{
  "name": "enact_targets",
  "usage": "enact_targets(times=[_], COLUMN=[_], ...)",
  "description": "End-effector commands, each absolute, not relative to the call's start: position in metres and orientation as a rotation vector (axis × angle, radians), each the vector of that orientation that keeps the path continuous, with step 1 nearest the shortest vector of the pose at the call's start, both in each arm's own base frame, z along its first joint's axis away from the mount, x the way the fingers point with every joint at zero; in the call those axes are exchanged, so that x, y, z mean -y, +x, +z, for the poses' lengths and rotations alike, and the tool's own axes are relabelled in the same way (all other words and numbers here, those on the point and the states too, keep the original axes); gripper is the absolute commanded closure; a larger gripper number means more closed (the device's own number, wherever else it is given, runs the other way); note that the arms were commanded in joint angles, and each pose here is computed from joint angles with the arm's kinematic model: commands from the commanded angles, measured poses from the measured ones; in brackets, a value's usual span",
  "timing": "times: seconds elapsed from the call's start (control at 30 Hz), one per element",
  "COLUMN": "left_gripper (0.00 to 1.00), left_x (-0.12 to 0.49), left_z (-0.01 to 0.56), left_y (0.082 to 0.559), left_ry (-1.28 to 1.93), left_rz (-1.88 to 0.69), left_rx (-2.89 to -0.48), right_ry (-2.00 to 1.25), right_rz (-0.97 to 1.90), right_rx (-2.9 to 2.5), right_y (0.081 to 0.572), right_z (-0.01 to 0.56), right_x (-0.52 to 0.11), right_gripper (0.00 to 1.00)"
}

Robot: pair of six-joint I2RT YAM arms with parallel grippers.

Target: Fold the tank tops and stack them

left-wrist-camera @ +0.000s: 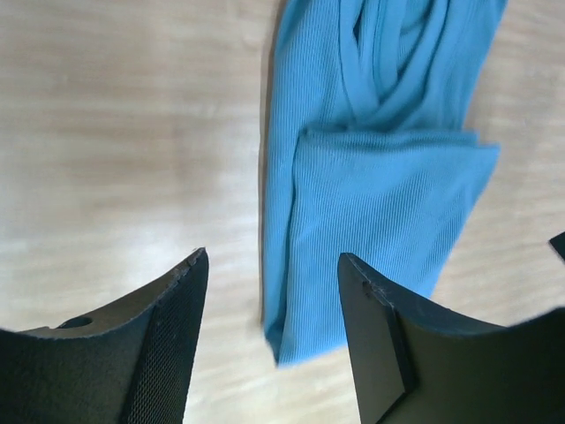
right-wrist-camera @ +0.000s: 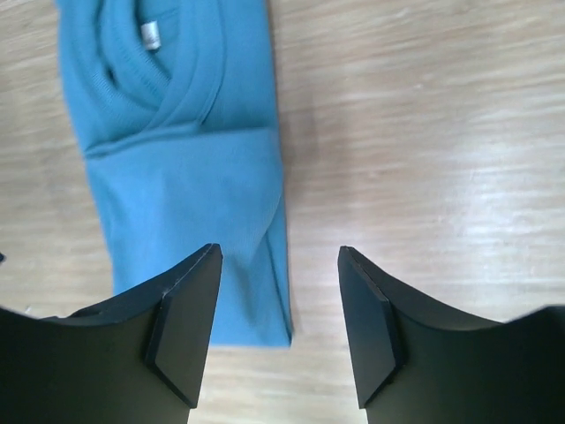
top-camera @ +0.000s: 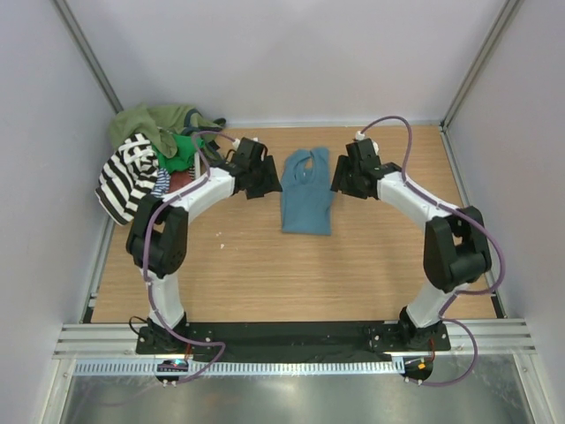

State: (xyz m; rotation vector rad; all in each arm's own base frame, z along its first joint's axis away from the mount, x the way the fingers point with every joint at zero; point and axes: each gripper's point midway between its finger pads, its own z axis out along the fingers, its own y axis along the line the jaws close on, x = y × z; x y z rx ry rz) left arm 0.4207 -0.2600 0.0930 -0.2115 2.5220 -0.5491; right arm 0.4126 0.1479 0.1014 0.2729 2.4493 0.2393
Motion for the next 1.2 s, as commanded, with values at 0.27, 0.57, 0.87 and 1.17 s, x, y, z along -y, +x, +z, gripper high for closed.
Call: enact_targets(times=[0.27, 0.57, 0.87, 1.17], left_gripper=[0.44, 0.48, 0.63, 1.00], left_x=[0.279, 0.308, 0.313, 0.292], left_z=[0.109, 0.079, 0.048, 0.045], left_y=[0.350, 0.328, 0.319, 0.281], left_ry=[-0.130, -0.037, -0.044, -0.062], left_rz=[-0.761, -0.792, -0.814, -0.810], left_rx=[-2.474, -2.528, -2.594, -2.599], right_ry=[0.147, 0.070, 0.042, 0.088], right_rz=[0.600, 0.760, 0.811, 0.817], right_rx=[-2.437, -2.532, -2.573, -2.601], right_y=[0.367, 0.335, 0.319, 0.287], right_z=[0.099, 0.051, 0.031, 0.031], right_x=[-0.183, -0.200, -0.203, -0.193], right_gripper=[0.51, 0.56, 0.65, 0.99])
